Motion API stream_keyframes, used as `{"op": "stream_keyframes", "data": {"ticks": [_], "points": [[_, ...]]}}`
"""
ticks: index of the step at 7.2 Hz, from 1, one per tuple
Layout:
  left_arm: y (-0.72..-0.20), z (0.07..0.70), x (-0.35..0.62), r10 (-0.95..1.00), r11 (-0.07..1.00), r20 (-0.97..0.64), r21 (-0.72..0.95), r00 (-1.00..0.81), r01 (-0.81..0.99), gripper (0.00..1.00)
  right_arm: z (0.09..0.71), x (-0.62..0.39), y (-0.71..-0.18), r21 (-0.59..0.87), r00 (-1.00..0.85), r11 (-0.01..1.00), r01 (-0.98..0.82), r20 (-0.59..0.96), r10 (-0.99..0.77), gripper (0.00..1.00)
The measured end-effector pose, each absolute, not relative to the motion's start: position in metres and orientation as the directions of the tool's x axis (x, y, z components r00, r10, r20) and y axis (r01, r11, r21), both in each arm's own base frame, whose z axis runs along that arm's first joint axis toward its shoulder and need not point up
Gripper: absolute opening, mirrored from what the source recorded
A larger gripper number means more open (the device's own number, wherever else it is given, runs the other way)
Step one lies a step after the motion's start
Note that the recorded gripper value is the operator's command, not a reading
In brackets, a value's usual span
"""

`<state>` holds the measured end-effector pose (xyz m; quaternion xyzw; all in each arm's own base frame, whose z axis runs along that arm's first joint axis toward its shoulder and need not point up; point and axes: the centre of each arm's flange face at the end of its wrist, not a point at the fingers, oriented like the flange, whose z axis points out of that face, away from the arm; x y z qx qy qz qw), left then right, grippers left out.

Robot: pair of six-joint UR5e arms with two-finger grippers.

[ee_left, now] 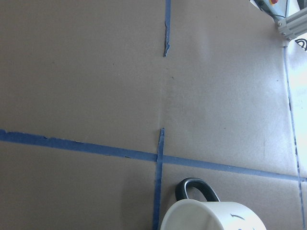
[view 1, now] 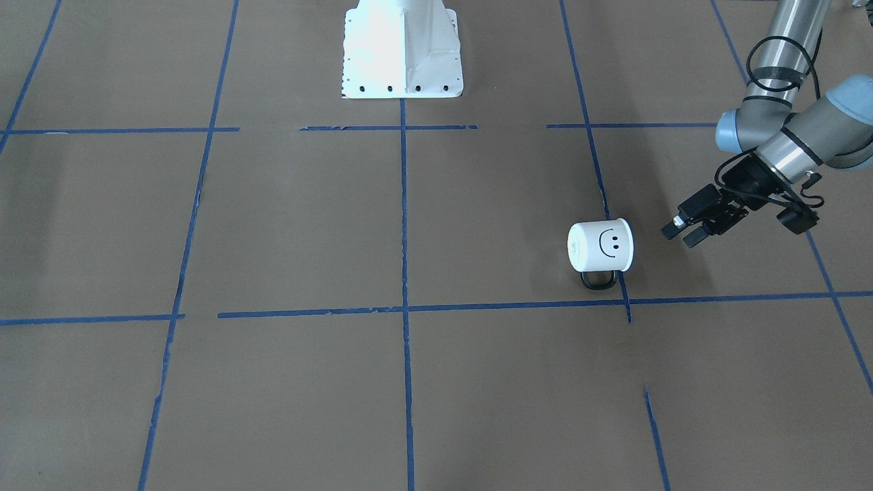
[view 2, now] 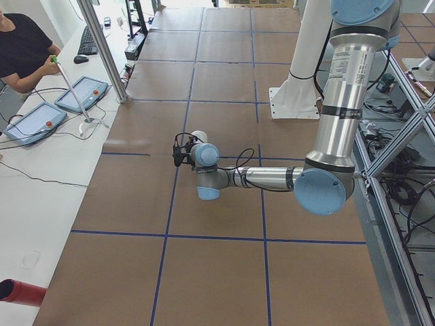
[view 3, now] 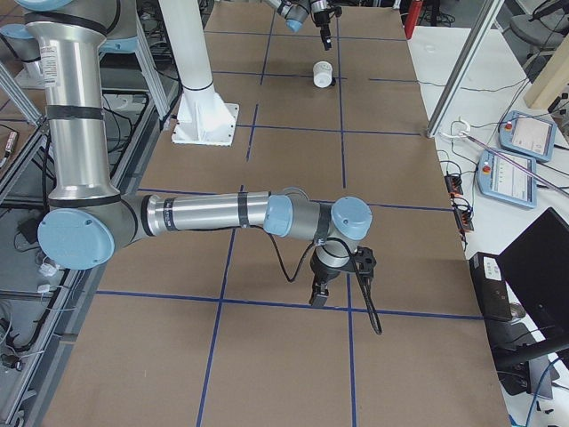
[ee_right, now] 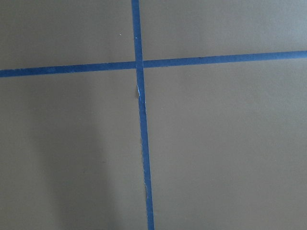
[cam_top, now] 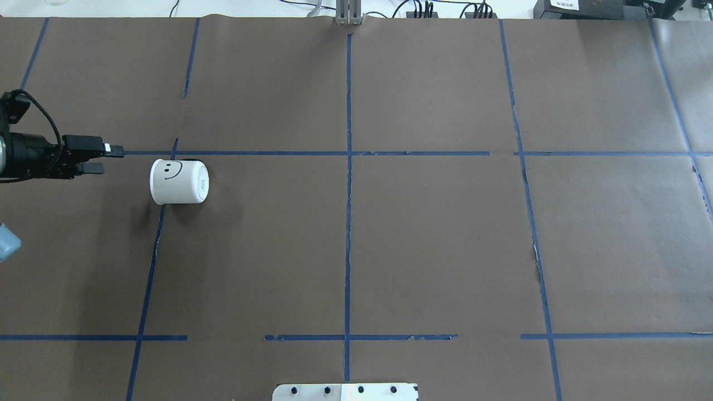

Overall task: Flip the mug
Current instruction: 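Reach the left gripper toward the white mug lying on its side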

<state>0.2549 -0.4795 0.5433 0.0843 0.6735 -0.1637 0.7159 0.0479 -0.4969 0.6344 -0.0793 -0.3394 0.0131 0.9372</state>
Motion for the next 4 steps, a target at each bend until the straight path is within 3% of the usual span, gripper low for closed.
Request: {"op": "stream_keyframes", "data": {"ticks": [4], "points": [[-0.472, 0.539, 0.288, -0.172, 0.906, -0.978, -0.203, -0.114, 0.371, 1.0, 0.634, 0.048, -0.497, -0.158, 0.769, 0.987, 0.029, 0.634, 0.078, 1.0]]}}
